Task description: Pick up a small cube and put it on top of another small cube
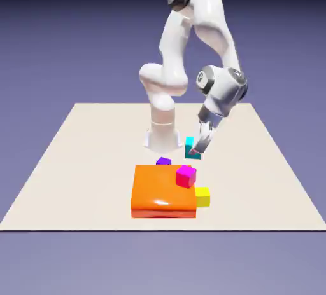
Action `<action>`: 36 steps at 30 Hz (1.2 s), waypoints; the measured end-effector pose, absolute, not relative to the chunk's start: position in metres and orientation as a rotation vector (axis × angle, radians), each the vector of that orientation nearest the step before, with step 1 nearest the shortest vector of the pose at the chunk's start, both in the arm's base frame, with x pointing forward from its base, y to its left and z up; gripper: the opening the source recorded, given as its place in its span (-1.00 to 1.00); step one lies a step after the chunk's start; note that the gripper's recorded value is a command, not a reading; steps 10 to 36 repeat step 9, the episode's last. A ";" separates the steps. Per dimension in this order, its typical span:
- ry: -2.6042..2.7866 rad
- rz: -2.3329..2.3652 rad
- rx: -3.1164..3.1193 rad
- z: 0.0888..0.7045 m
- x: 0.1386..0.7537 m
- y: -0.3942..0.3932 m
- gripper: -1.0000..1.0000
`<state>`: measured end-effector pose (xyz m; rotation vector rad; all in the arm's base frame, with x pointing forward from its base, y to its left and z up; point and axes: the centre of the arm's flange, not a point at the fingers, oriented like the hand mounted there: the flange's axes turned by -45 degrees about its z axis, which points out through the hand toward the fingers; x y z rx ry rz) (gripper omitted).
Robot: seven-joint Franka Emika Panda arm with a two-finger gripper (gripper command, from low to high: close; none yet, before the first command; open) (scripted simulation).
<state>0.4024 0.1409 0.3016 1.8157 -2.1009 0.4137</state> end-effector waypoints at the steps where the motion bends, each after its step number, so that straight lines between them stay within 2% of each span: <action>1: -2.100 0.415 1.815 0.294 0.402 0.138 -1.00; 6: -2.101 0.411 1.819 0.258 0.400 0.127 -1.00; 7: -2.102 0.408 1.821 0.252 0.399 0.125 1.00; 36: -2.102 0.406 1.821 0.252 0.399 0.125 1.00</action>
